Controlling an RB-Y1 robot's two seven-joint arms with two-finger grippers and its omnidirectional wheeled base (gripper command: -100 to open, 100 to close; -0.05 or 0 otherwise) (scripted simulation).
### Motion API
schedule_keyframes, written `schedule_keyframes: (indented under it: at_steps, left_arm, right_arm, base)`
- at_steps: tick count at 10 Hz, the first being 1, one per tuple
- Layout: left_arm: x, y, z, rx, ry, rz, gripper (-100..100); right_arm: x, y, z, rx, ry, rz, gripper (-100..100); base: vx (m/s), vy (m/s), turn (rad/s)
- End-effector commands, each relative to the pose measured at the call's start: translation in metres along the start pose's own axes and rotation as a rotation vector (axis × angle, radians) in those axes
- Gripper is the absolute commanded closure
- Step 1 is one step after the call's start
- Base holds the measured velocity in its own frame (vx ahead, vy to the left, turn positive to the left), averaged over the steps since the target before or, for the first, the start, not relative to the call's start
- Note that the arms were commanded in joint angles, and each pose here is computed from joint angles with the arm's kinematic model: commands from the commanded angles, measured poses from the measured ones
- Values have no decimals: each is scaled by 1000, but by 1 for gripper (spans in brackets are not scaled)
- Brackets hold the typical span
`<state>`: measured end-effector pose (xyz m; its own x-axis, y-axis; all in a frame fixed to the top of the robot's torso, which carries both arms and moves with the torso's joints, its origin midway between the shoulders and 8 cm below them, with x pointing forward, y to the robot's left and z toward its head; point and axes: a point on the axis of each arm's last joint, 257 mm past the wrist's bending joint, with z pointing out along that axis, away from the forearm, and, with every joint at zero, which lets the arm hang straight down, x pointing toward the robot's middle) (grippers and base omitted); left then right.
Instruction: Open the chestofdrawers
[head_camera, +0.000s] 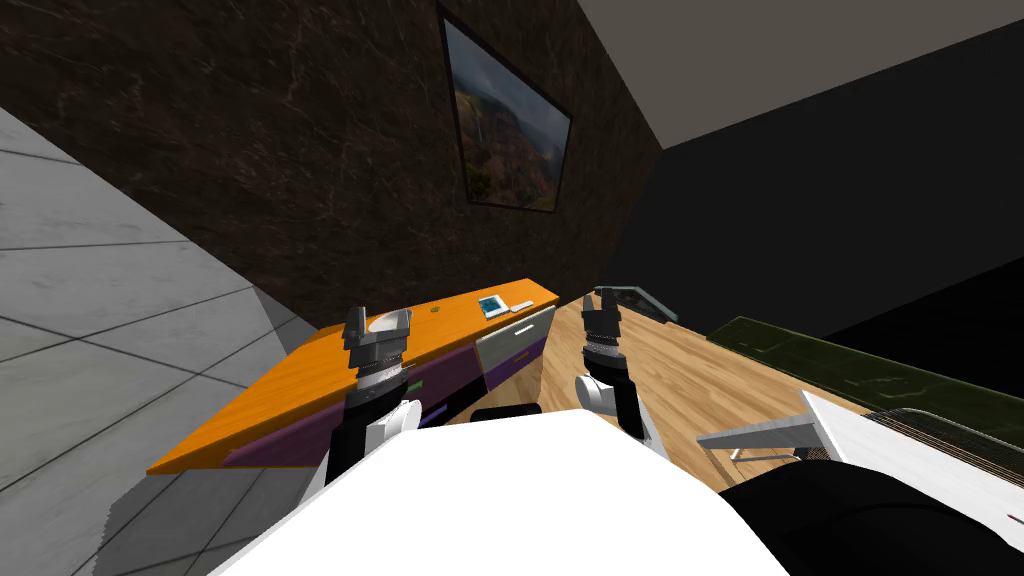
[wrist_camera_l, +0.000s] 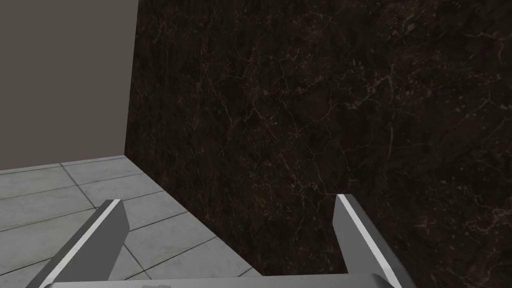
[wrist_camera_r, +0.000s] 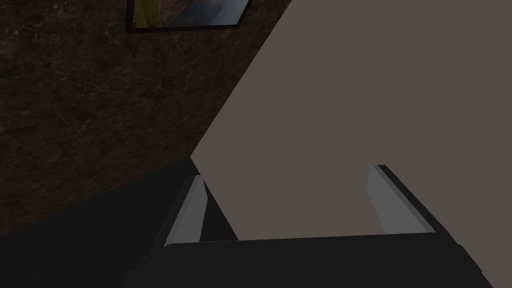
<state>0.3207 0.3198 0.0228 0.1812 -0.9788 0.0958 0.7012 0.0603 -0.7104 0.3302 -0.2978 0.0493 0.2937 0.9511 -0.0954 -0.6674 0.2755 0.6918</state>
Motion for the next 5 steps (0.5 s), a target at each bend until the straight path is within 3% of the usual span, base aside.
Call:
schedule_keyframes:
  at_steps: [1, 5]
  left_arm:
    - [0, 0, 0, 0, 0, 0, 0]
    - [0, 0, 0, 0, 0, 0, 0]
  right_arm:
    - [0, 0, 0, 0, 0, 0, 0]
    - [0, 0, 0, 0, 0, 0, 0]
  base:
    - [0, 0, 0]
    - [0, 0, 0]
